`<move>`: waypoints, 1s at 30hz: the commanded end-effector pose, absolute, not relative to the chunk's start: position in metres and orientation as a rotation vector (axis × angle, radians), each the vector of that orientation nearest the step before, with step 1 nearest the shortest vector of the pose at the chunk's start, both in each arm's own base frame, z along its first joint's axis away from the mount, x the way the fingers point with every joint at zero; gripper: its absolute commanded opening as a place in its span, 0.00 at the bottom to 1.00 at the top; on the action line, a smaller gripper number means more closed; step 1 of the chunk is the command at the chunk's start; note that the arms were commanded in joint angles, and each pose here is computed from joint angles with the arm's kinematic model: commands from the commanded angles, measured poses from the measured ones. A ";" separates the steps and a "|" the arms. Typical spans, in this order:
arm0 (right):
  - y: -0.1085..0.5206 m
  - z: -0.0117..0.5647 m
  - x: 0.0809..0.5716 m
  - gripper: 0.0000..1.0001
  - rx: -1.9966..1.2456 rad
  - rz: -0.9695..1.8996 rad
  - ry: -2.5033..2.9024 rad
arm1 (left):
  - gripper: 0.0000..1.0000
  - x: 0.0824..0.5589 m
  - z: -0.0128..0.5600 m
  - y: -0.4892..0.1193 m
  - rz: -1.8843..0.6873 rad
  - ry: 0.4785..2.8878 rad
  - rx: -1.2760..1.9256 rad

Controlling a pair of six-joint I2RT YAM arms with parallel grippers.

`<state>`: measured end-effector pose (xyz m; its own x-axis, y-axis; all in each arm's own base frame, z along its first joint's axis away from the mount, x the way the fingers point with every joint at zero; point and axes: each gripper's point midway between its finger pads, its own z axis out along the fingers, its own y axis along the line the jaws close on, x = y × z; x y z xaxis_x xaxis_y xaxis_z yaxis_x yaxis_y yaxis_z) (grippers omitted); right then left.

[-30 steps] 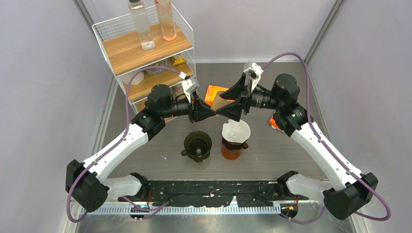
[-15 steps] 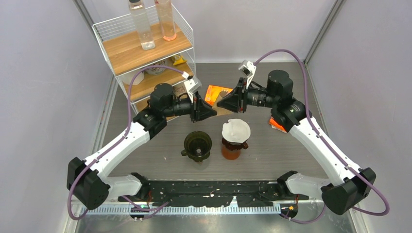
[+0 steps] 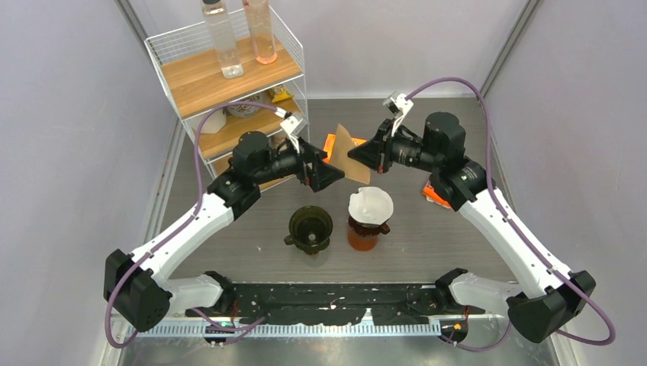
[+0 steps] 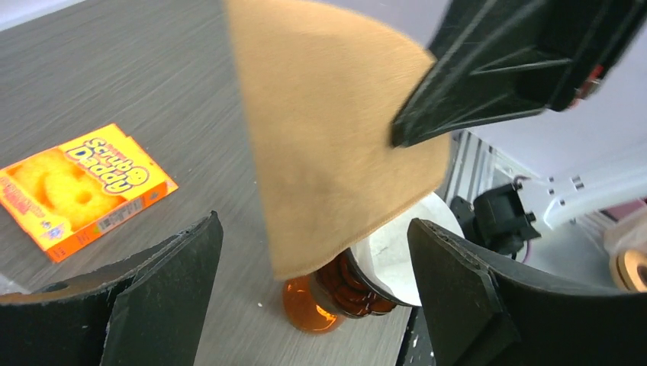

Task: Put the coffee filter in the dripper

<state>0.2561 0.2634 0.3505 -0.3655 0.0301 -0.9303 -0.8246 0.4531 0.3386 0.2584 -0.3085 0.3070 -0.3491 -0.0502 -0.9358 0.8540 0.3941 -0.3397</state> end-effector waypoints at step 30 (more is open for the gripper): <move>0.260 0.410 0.243 0.05 -0.528 1.203 1.363 | 0.52 0.230 0.385 -0.314 -1.565 1.347 0.643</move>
